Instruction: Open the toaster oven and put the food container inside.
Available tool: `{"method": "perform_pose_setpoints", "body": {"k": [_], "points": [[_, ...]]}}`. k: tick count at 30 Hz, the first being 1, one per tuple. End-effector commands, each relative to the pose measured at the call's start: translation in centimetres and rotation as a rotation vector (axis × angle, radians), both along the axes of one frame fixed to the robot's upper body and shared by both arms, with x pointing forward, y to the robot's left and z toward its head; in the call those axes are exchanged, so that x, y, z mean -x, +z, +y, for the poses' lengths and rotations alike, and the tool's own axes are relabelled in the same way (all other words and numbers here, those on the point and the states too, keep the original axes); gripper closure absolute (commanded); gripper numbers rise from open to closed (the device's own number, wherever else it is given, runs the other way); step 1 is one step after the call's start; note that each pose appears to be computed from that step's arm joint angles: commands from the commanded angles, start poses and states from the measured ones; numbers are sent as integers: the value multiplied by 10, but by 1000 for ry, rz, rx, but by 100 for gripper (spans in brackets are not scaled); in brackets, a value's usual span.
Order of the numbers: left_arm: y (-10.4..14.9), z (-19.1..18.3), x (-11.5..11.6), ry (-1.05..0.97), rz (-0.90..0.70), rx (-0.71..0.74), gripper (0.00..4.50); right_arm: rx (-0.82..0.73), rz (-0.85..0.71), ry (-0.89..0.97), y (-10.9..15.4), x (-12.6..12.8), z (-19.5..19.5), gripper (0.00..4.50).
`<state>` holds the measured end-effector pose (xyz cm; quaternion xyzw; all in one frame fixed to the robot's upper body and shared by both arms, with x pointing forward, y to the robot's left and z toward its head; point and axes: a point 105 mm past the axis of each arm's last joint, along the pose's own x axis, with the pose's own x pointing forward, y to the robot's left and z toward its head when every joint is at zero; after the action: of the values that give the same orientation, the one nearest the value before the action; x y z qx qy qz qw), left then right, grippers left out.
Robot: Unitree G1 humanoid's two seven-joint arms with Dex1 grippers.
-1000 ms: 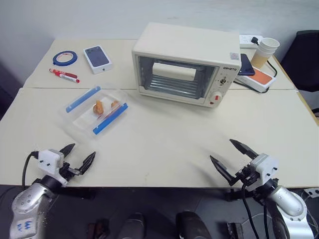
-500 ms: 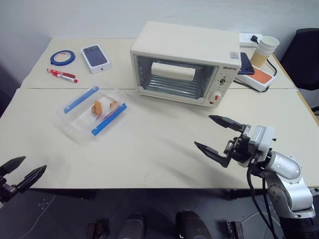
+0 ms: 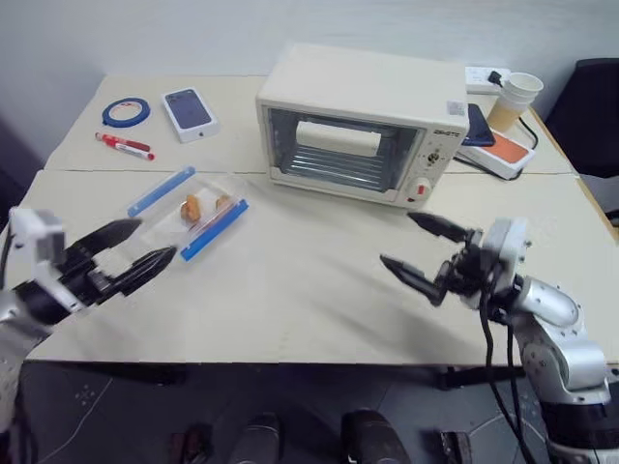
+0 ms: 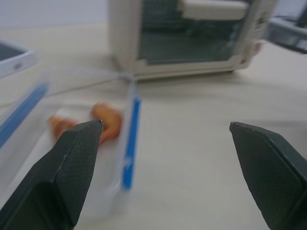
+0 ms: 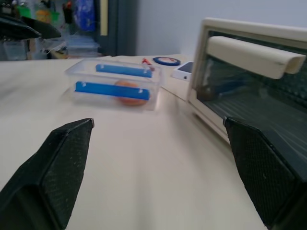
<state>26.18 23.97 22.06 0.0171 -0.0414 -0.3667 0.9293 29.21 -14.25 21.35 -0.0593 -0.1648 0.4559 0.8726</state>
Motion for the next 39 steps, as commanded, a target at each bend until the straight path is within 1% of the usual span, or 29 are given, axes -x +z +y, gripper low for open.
{"method": "perform_pose_setpoints", "body": {"k": [1, 5, 10, 12, 14, 19, 24, 26, 30, 36, 38, 39], "points": [[5, -12, -12, -90, -13, 6, 2, -47, 49, -23, 13, -20, 10, 0], [18, -30, -27, -180, -77, 32, 2, -44, 83, -42, 20, -46, 25, 0], [19, -42, -32, -267, -47, 52, 2, -54, 84, -59, 32, -70, 40, 0], [17, -41, -33, -259, -45, 50, 2, -37, 83, -81, 35, -78, 41, 0], [14, -37, -33, -237, -47, 44, 2, -59, 88, -105, 41, -86, 40, 0], [6, -35, -32, -208, -34, 50, 2, -58, 65, -108, 51, -97, 46, 0], [5, -36, -31, -200, -36, 59, 2, -64, 28, -45, 59, -93, 58, 0], [4, -35, -31, -192, -34, 62, 2, -61, 32, 2, 57, -85, 64, 0], [5, -31, -35, -177, -30, 71, 2, 39, 35, 70, 39, -70, 69, 0], [17, -20, -53, -143, -52, 95, 2, 109, 48, 107, 22, -55, 66, 0], [25, -12, -61, -120, -82, 110, 38, 139, 38, 125, 17, -50, 67, 0], [28, -9, -66, -107, -95, 113, 48, 146, 34, 130, 16, -49, 68, 0]]}}
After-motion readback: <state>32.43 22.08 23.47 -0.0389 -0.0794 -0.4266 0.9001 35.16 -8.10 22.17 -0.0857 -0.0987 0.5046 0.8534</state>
